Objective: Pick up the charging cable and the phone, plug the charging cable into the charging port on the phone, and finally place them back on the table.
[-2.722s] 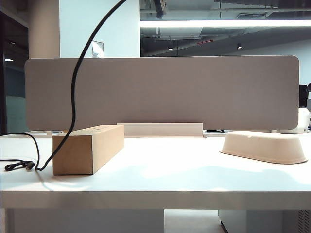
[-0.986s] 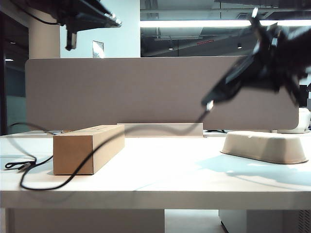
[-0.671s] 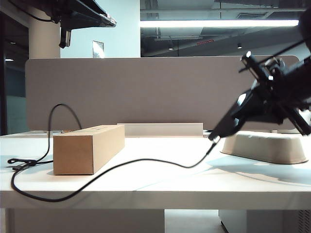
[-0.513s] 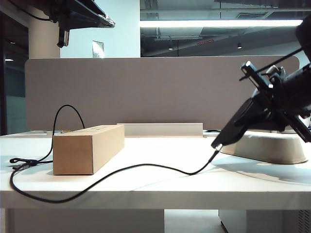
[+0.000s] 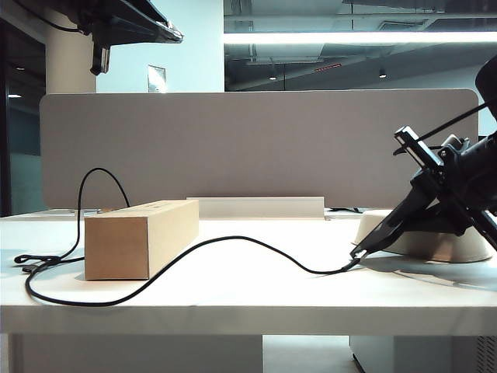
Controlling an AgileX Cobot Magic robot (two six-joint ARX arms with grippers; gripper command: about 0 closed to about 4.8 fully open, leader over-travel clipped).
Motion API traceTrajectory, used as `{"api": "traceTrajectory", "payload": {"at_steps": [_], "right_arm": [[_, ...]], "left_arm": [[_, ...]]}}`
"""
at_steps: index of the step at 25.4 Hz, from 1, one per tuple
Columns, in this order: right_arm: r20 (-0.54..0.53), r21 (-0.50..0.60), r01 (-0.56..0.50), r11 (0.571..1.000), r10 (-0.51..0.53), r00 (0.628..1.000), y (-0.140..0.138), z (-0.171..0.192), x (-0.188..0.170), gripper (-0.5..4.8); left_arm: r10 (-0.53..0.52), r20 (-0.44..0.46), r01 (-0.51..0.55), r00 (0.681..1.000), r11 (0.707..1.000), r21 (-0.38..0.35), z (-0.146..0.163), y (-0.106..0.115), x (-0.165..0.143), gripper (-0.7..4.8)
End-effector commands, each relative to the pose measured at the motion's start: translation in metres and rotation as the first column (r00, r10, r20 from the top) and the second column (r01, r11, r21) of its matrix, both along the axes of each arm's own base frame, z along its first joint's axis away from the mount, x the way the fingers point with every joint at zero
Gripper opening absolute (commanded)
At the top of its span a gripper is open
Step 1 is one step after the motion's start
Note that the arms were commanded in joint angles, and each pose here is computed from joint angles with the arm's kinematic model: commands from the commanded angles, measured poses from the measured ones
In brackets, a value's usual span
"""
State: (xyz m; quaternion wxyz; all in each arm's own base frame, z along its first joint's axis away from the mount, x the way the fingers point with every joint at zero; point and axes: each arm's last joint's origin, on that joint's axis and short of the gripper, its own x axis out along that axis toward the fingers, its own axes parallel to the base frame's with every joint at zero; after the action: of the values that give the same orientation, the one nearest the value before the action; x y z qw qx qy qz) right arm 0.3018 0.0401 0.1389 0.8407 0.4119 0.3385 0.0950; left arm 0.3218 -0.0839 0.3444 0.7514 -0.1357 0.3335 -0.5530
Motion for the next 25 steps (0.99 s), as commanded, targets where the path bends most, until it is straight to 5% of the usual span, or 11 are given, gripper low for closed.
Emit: {"api": "traceTrajectory", "payload": {"at_steps": [1, 6, 10, 14, 19, 25], "right_arm": [[-0.001, -0.019, 0.022, 1.000, -0.023, 1.000, -0.001, -0.004, 0.002, -0.03], [-0.071, -0.022, 0.087, 0.996, -0.088, 0.994, -0.004, -0.011, 0.001, 0.04], [-0.102, -0.037, 0.108, 0.993, -0.112, 0.988, -0.008, -0.014, 0.000, 1.05], [-0.162, -0.060, 0.141, 0.988, -0.149, 0.975, -0.015, -0.019, -0.003, 1.38], [-0.183, -0.030, 0.128, 0.991, -0.131, 0.974, -0.022, -0.020, -0.004, 3.06], [-0.200, 0.025, 0.095, 0.995, -0.088, 0.976, -0.030, -0.020, -0.005, 3.17]], "left_arm": [[-0.006, 0.018, 0.006, 1.000, 1.000, -0.005, 0.004, 0.000, -0.002, -0.06], [-0.008, 0.017, 0.008, 1.000, 1.000, -0.007, 0.004, 0.000, -0.002, -0.06], [-0.008, 0.017, 0.008, 1.000, 1.000, -0.007, 0.004, 0.000, -0.002, -0.06], [-0.008, 0.018, 0.008, 1.000, 1.000, -0.007, 0.005, 0.000, -0.002, -0.06], [-0.008, 0.017, 0.008, 1.000, 1.000, -0.007, 0.005, 0.000, -0.002, -0.06], [-0.008, 0.012, 0.008, 1.000, 1.000, -0.006, 0.005, 0.000, -0.003, -0.06]]}}
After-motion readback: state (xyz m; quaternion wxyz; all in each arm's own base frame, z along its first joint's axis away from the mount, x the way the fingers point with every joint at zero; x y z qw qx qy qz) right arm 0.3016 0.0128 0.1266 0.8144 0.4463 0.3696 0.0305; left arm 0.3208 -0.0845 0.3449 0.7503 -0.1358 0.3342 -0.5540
